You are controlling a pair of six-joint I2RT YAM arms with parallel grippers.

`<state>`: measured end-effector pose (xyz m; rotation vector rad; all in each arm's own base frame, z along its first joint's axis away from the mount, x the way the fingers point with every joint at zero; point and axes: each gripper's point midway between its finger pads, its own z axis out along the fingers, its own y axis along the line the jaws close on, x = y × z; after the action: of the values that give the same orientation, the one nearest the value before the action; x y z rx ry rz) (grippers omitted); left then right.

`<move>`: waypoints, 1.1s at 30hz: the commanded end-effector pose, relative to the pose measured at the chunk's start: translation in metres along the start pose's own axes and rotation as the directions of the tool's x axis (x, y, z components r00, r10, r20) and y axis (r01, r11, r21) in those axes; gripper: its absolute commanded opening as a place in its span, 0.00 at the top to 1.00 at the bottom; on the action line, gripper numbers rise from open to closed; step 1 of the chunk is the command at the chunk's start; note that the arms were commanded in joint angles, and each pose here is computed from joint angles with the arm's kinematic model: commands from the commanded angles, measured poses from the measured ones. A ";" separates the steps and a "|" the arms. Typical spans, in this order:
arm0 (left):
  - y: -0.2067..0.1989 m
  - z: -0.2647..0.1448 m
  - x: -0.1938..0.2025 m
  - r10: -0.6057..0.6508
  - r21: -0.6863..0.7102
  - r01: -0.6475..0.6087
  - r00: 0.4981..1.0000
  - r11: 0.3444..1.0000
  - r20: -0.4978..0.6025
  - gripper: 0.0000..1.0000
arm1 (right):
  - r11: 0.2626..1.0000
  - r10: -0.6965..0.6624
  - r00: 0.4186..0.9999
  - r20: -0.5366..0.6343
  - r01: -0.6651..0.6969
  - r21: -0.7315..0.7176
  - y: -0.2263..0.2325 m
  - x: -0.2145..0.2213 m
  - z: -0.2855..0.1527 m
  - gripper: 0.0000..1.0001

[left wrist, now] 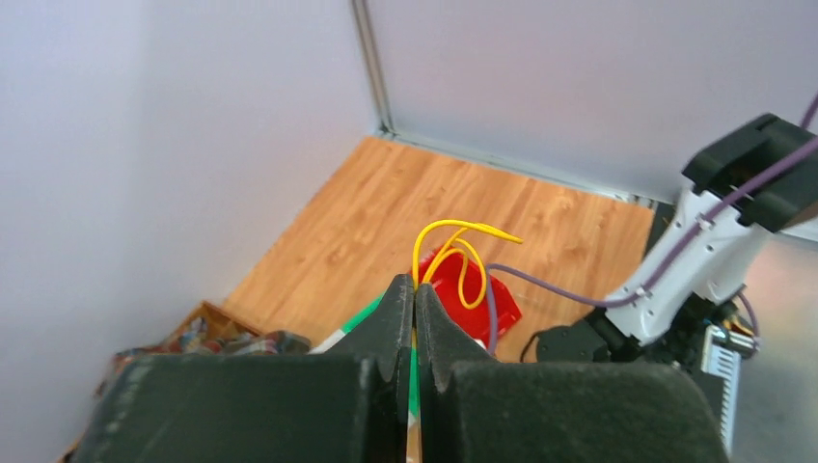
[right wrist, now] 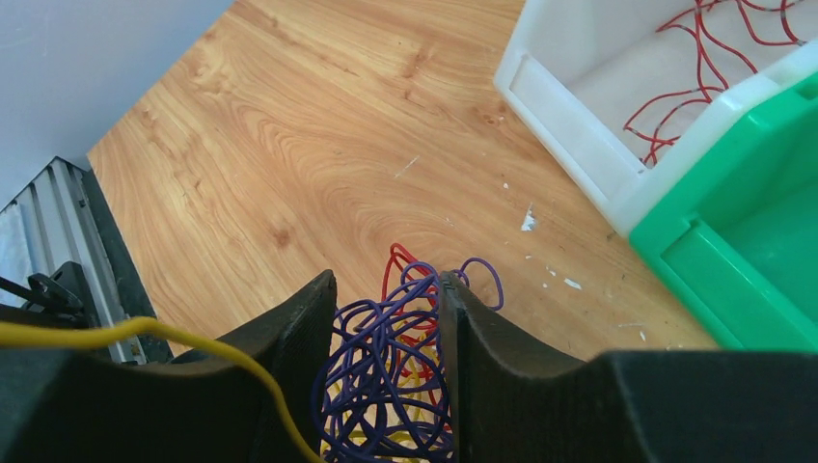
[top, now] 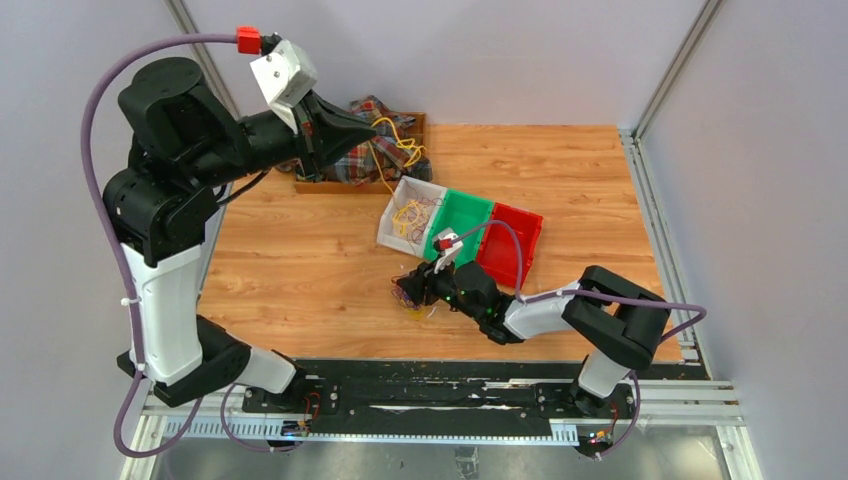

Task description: Untangle the cables

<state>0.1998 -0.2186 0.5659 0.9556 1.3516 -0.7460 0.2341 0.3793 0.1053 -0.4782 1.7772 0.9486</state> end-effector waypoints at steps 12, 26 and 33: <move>0.082 -0.091 -0.144 0.469 -0.665 -0.147 0.817 0.732 0.335 1.00 | 0.993 0.040 0.997 -0.070 -0.032 0.113 -0.025 0.029 -0.001 0.87; 0.073 -0.069 -0.115 0.430 -0.585 -0.186 0.848 0.789 0.310 1.00 | 1.000 0.015 0.999 -0.036 -0.014 0.023 0.002 -0.004 -0.006 0.37; 0.072 -0.019 -0.004 0.225 -0.437 -0.146 0.965 0.887 0.132 0.99 | 1.000 -0.024 0.999 0.048 0.024 0.014 0.016 -0.062 -0.034 0.25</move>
<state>0.2387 -0.1462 0.6463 0.5415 0.9992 -0.2702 0.2263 0.3647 0.1357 -0.4610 1.7901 0.9478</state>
